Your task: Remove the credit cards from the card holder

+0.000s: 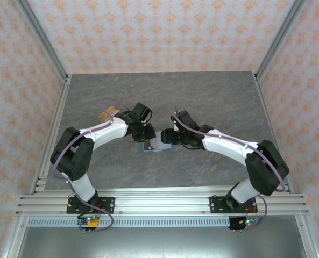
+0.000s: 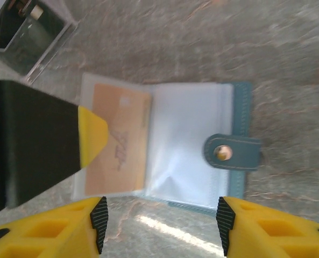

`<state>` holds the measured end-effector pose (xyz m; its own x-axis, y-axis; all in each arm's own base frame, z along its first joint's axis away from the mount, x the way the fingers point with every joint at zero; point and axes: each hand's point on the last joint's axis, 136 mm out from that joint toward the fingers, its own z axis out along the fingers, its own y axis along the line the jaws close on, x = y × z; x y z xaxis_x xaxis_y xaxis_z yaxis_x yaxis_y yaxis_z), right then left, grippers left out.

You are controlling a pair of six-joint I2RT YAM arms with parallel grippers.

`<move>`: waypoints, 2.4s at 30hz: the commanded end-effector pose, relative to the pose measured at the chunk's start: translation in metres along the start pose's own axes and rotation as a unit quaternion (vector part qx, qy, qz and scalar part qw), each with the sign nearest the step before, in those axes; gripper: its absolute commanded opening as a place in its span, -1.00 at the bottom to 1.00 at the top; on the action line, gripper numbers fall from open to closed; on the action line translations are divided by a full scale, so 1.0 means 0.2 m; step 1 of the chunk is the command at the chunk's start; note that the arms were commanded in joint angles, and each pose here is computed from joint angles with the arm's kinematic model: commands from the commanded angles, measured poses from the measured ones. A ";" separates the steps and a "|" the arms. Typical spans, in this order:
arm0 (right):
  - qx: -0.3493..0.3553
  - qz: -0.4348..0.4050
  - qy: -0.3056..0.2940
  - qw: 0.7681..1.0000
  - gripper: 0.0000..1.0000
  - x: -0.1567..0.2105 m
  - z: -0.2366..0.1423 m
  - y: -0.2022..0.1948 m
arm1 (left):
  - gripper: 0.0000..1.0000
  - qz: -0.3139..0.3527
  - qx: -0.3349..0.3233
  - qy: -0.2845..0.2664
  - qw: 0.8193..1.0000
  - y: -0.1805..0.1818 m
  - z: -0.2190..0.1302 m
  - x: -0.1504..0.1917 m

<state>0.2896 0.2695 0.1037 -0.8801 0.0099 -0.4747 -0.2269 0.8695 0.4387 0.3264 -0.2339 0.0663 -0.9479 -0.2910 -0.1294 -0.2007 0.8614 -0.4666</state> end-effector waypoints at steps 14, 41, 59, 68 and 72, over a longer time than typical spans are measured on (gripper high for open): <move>0.017 0.001 -0.070 0.997 -0.02 -0.09 -0.05 -0.09 | 0.02 -0.027 0.058 -0.005 0.998 -0.18 0.00 -0.07; 0.064 -0.018 0.086 0.994 -0.64 0.13 0.31 -0.10 | -0.41 -0.044 0.046 0.008 0.998 0.04 0.16 0.02; 0.079 0.009 0.115 0.990 -0.65 0.17 0.36 -0.16 | -0.41 -0.039 0.107 0.002 0.994 0.02 0.20 0.03; 0.081 0.013 0.119 0.990 -0.65 0.18 0.36 -0.17 | -0.58 -0.033 0.149 -0.018 0.988 -0.02 0.16 0.01; 0.084 0.016 0.122 0.989 -0.65 0.18 0.37 -0.17 | -0.63 -0.022 0.149 -0.022 0.988 -0.03 0.13 0.01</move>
<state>0.2990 0.2858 0.0284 -0.9495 -0.0725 -0.3053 -0.1820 0.9197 0.3478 0.3276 -0.2506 0.0281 -0.9337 -0.3458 -0.0932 -0.1932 0.7055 -0.6819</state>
